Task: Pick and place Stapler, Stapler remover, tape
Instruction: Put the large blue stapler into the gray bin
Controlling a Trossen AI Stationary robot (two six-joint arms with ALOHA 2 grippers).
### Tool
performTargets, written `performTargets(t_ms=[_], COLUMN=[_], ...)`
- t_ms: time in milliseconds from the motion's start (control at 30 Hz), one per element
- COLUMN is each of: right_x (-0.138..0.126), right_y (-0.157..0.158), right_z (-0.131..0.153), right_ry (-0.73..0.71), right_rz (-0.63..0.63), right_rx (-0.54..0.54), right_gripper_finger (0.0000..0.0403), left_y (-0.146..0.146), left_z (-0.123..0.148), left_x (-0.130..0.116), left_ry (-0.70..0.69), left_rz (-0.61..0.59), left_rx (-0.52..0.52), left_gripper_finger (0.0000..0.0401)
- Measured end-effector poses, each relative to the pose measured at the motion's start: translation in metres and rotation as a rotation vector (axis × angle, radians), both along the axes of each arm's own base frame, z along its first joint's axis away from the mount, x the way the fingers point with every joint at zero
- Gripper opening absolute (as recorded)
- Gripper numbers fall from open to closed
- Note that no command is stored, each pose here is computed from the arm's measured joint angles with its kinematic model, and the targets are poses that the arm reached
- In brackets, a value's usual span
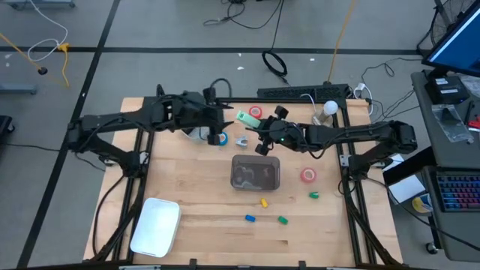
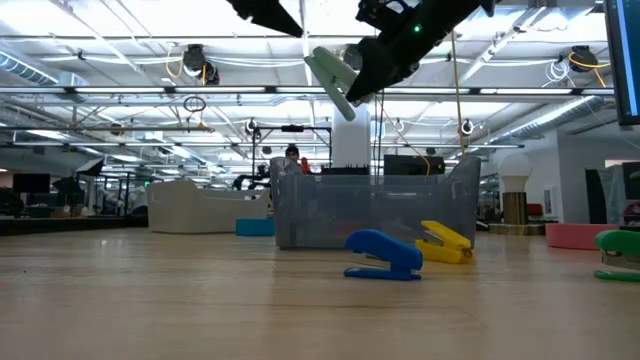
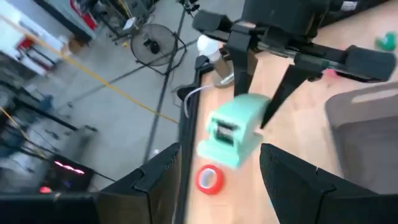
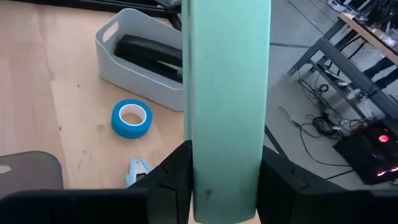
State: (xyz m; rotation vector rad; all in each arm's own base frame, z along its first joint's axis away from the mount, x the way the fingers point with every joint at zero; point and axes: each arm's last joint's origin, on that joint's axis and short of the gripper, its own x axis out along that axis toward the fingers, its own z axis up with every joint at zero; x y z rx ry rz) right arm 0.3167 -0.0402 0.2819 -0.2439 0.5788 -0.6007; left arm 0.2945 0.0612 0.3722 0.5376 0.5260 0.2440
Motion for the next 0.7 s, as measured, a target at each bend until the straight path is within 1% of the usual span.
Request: performTargets(t_ms=[100,233,267,367,433,500,567,700], right_x=[0.0,-0.002,-0.002,-0.004,-0.004,-0.004,-0.004,-0.003], right_y=[-0.001,-0.004,-0.005,-0.008,-0.011,-0.012,-0.012,-0.011], right_z=[-0.001,-0.002,-0.003,-0.005,-0.006,-0.006,-0.006,-0.006], right_ry=[0.01,0.03,0.029,0.005,-0.008,-0.025,-0.038,-0.056], right_rz=[0.0,-0.01,-0.007,-0.022,-0.037,-0.053,-0.04,-0.016], right_rx=[-0.002,0.004,0.022,0.098,0.137,0.154,0.174,0.238], right_gripper_finger=[0.0116,0.0116,0.0116,0.0116,0.0116,0.0116,0.0116,0.0116], left_y=[-0.003,-0.008,-0.009,-0.011,-0.012,-0.013,-0.014,-0.015], left_z=[0.0,0.004,0.006,0.008,0.004,0.0,-0.005,-0.005], left_x=[0.01,0.024,0.028,0.037,0.042,0.047,0.053,0.061], left_ry=[0.059,0.093,0.088,0.092,0.135,0.169,0.19,0.195], left_rz=[-0.018,-0.029,-0.027,-0.026,-0.031,-0.038,-0.044,-0.038], left_rx=[0.058,0.126,0.135,0.139,0.129,0.125,0.123,0.138], left_gripper_finger=[0.0218,0.0218,0.0218,0.0218,0.0218,0.0218,0.0218,0.0218])
